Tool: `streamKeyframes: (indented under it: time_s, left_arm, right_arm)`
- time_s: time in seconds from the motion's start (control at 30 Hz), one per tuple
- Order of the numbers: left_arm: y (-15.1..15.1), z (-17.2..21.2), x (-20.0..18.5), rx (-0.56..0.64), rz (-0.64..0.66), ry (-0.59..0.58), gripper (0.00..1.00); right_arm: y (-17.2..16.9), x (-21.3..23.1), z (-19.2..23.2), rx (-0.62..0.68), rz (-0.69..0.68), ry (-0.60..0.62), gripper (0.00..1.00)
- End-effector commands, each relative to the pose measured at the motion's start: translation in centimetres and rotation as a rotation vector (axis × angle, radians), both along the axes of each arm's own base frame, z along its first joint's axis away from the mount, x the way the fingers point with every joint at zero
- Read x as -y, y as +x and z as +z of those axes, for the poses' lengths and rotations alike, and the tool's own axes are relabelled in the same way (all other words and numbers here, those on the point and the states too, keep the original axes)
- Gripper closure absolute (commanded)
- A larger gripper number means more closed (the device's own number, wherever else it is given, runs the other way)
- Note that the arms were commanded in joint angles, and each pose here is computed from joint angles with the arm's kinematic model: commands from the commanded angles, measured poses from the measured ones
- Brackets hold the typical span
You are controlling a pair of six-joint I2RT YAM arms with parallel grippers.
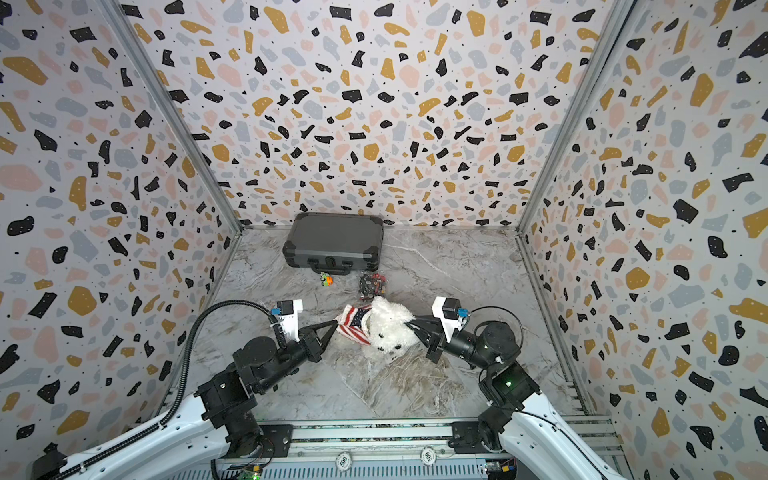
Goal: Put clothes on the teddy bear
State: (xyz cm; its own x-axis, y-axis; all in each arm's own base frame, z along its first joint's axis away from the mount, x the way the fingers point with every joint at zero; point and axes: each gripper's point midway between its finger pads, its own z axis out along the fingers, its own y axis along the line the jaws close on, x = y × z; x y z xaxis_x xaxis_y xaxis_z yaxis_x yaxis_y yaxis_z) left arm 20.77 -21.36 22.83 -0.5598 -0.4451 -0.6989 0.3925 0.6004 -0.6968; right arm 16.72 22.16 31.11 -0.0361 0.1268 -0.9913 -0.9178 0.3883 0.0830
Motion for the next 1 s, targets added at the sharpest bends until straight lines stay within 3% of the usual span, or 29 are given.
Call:
streamKeyframes:
  time_s: [0.0, 0.63, 0.97]
  left_arm:
    - [0.5, -1.1, -1.1, -0.018, 0.054, 0.007, 1.00]
    - [0.4, -4.9, -2.6, -0.075, 0.088, -0.036, 1.00]
    - [0.4, -5.2, -1.2, -0.076, 0.032, -0.098, 1.00]
  right_arm:
    - [-0.2, 0.9, 2.3, 0.078, -0.039, 0.053, 1.00]
    - [-1.6, 2.0, 4.1, 0.144, -0.036, 0.149, 1.00]
    - [-2.6, 1.7, 4.6, 0.161, 0.021, 0.183, 1.00]
